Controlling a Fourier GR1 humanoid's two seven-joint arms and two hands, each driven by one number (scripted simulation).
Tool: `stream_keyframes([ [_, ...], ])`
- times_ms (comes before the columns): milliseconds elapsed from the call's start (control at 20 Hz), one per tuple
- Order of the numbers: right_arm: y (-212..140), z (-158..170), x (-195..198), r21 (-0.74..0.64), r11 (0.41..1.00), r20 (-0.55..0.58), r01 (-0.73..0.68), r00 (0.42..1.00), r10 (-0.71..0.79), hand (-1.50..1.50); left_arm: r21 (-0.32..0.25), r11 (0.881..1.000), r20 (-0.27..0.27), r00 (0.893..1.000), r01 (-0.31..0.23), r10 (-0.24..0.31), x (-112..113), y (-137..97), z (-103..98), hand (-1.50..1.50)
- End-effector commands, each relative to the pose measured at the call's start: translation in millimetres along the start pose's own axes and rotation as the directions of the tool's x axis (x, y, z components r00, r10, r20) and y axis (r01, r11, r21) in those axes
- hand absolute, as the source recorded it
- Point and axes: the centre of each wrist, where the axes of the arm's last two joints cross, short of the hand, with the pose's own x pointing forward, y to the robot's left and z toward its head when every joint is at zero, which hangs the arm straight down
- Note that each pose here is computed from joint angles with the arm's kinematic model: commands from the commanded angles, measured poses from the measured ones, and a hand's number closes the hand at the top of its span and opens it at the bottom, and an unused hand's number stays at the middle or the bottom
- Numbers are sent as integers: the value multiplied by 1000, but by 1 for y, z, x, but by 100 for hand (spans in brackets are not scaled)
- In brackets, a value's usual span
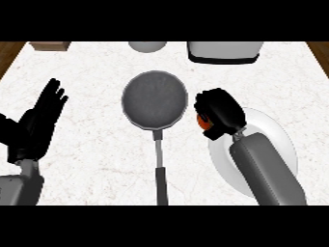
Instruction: Pick the tomato from the plate and place it in the pan
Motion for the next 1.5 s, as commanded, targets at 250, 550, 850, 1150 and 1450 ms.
stream_keyframes([
  [250, -66, -61, 75, -163, 983, -312, -78, 950, 24, 150, -67, 998, 14, 1000, 0, 1, 7, -15, -4, 0],
  [550, -124, -88, 123, -253, 959, -538, -131, 843, -26, 150, -110, 994, 10, 1000, -2, 3, 4, -28, -9, 0],
  [850, -147, -107, 174, -291, 944, -671, -157, 737, -84, 150, -105, 994, 44, 999, -12, 17, 20, -36, -15, 0],
  [1150, -133, -120, 165, -325, 940, -670, -107, 728, -149, 150, -30, 1000, 47, 999, 2, 0, 9, -17, -14, 0],
  [1450, -105, -130, 129, -325, 945, -621, -44, 763, -178, 150, -29, 999, 51, 999, -18, 20, 18, -12, -18, 0],
])
